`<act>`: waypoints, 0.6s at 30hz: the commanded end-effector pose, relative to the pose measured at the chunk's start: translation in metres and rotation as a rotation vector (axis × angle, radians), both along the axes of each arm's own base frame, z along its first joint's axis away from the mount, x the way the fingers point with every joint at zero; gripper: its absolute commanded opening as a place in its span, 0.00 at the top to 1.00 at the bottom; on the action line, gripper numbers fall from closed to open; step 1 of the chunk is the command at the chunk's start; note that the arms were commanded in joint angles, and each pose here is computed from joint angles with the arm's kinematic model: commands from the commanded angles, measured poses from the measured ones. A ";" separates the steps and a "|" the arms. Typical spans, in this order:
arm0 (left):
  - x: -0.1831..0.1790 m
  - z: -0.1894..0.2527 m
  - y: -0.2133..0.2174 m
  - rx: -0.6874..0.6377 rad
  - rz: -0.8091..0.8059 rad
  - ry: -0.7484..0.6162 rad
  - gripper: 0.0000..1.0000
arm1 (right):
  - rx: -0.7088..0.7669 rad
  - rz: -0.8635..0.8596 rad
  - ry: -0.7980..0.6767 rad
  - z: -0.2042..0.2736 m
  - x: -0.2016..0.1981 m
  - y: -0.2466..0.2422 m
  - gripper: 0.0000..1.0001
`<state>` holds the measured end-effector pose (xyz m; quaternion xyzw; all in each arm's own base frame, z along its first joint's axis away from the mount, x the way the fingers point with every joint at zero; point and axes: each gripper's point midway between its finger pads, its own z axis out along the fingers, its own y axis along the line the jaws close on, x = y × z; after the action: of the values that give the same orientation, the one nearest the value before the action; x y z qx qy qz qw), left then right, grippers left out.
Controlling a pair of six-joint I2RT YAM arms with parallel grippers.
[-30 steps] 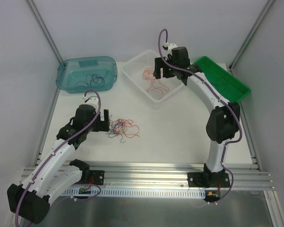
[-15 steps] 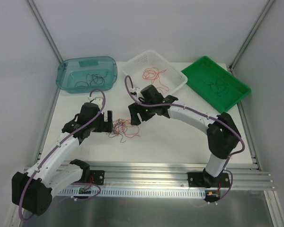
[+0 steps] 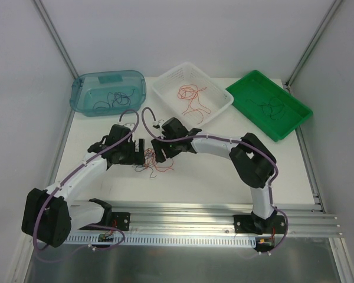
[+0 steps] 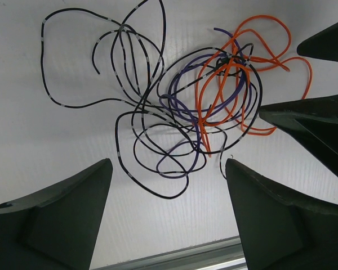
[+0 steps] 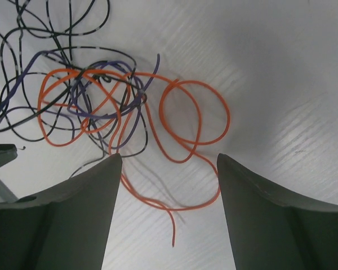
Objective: Untangle the cables
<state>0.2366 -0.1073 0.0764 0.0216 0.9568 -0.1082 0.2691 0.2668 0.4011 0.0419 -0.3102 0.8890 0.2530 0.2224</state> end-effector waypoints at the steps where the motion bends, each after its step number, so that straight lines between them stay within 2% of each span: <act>1: 0.018 0.007 -0.003 -0.019 0.034 -0.019 0.19 | 0.050 -0.007 -0.097 0.018 0.025 0.018 0.28; 5: 0.024 -0.003 -0.004 -0.002 0.046 0.021 0.25 | 0.057 0.011 -0.105 0.018 0.029 0.026 0.32; 8: 0.026 -0.007 -0.006 -0.005 0.047 0.040 0.34 | 0.064 0.022 -0.097 0.014 0.029 0.029 0.39; 9: 0.025 -0.009 -0.005 -0.001 0.048 0.045 0.38 | 0.065 0.023 -0.096 0.014 0.029 0.030 0.46; 10: 0.026 -0.009 -0.003 0.007 0.053 0.042 0.47 | 0.062 0.022 -0.092 0.013 0.028 0.029 0.51; 11: 0.026 -0.010 -0.003 0.012 0.052 0.044 0.52 | 0.060 0.019 -0.092 0.013 0.027 0.027 0.56; 12: 0.026 -0.010 -0.002 0.014 0.052 0.041 0.57 | 0.048 0.020 -0.088 0.008 0.024 0.022 0.67; 13: 0.026 -0.010 -0.002 0.018 0.051 0.041 0.65 | 0.042 0.020 -0.094 0.008 0.023 0.019 0.74; 14: 0.027 -0.011 -0.001 0.019 0.052 0.044 0.77 | 0.047 0.018 -0.107 0.016 0.022 0.016 0.79; 15: 0.026 -0.011 -0.001 0.021 0.053 0.045 0.85 | 0.045 0.016 -0.120 0.020 0.022 0.012 0.88; 16: 0.027 -0.010 -0.001 0.019 0.054 0.043 0.92 | 0.016 0.014 -0.120 0.016 0.018 0.002 0.92; 17: 0.028 -0.010 0.002 0.032 0.063 0.035 1.00 | 0.028 0.004 -0.144 0.032 0.019 -0.003 0.99; 18: 0.029 -0.010 0.005 0.040 0.073 0.030 1.00 | 0.022 -0.014 -0.158 0.037 0.021 -0.010 0.99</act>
<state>0.2517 -0.1090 0.0559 -0.0009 0.9679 -0.0928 0.2338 0.2791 0.4021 0.0302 -0.3260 0.8828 0.2359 0.2425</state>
